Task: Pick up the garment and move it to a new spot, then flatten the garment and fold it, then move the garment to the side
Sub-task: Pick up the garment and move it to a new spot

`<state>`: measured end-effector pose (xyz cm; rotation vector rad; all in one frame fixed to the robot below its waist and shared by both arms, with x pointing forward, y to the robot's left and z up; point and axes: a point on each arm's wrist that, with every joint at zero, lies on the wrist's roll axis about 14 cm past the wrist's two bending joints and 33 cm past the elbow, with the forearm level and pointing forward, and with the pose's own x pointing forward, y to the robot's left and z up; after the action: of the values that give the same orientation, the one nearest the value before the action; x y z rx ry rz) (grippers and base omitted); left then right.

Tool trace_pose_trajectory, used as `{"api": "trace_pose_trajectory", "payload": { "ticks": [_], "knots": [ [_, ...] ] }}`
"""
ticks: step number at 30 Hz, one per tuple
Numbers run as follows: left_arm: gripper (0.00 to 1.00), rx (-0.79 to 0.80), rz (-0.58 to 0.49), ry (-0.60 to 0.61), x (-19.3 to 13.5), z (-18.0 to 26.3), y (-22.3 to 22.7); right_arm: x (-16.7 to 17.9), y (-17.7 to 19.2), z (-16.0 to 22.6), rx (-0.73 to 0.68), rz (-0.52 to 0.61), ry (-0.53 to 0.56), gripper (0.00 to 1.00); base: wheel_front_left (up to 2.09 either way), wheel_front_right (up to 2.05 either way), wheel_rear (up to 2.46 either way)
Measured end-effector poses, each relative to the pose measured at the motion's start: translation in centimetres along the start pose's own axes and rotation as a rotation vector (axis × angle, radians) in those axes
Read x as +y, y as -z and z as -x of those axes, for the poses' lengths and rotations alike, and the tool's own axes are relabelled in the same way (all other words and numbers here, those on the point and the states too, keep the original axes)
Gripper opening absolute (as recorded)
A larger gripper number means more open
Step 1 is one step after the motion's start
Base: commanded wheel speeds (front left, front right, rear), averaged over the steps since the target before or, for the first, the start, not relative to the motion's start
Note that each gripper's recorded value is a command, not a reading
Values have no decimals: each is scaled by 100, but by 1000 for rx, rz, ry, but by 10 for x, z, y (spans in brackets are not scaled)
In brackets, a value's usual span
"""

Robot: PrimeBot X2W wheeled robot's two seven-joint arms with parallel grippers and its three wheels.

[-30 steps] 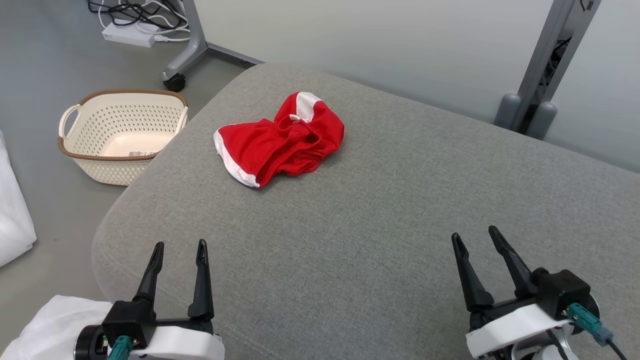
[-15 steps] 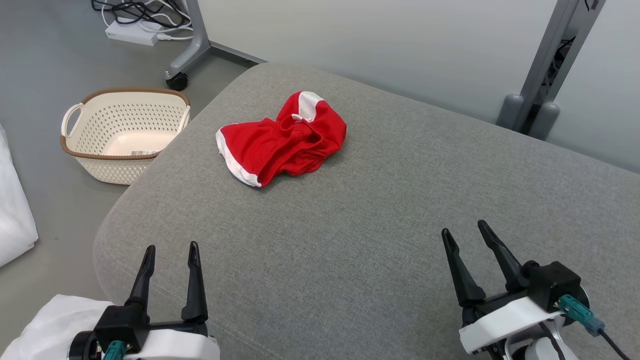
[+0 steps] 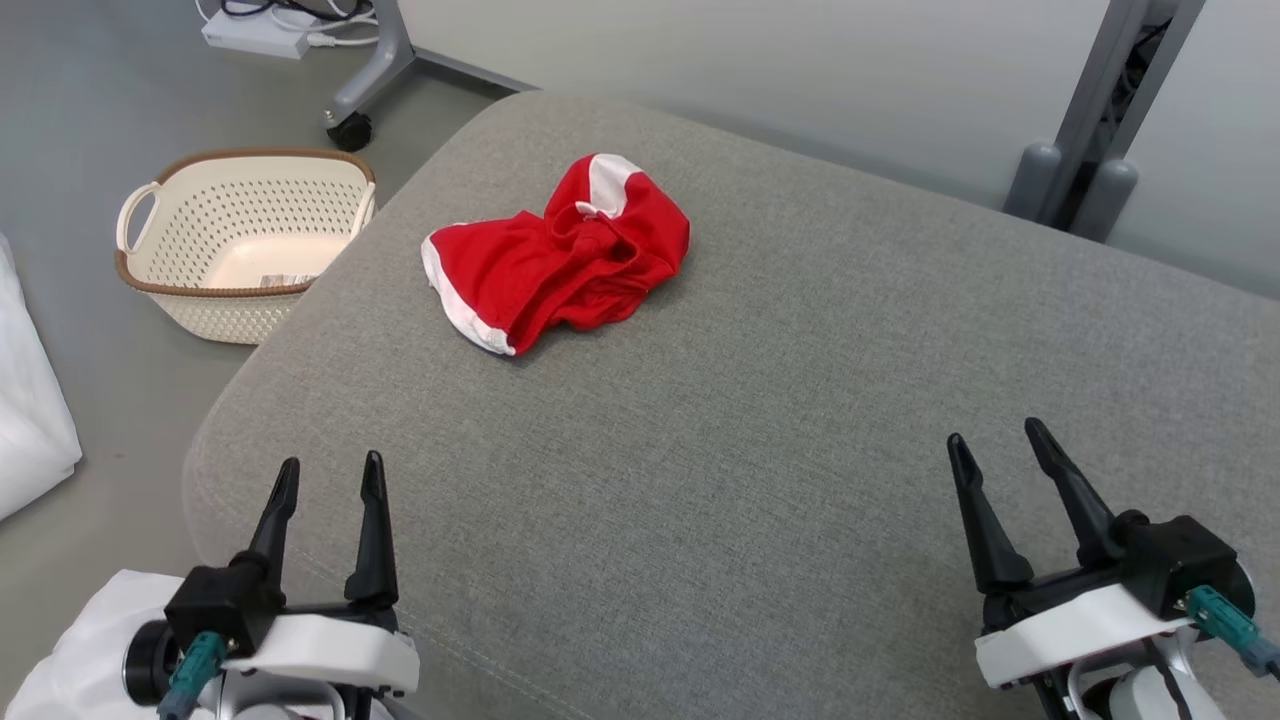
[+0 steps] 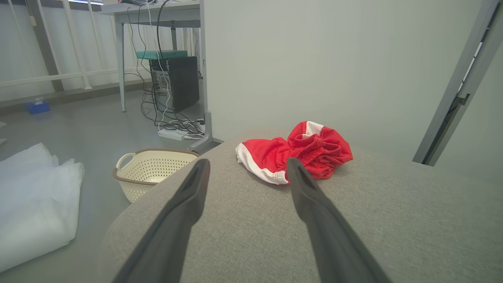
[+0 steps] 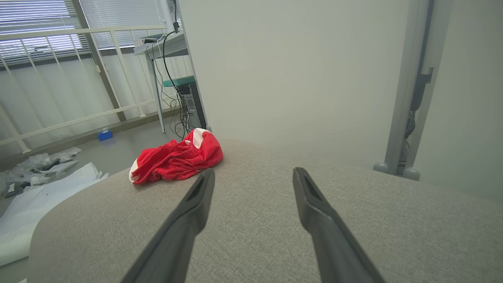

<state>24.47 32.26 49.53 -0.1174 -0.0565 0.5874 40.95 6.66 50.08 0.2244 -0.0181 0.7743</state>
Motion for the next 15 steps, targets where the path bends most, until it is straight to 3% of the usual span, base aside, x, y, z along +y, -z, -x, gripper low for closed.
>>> {"api": "trace_pose_trajectory", "payload": {
  "ticks": [9,13,15],
  "knots": [
    [100,36,-45,105,-24,-69,6,-38,3,-15,-28,39,8,100,0,0,0],
    [100,191,-98,181,-35,-100,44,-55,9,-17,-29,28,30,100,0,0,0],
    [100,209,-129,206,-41,-125,43,-62,14,-17,-23,26,37,100,0,0,0]
  ]
}}
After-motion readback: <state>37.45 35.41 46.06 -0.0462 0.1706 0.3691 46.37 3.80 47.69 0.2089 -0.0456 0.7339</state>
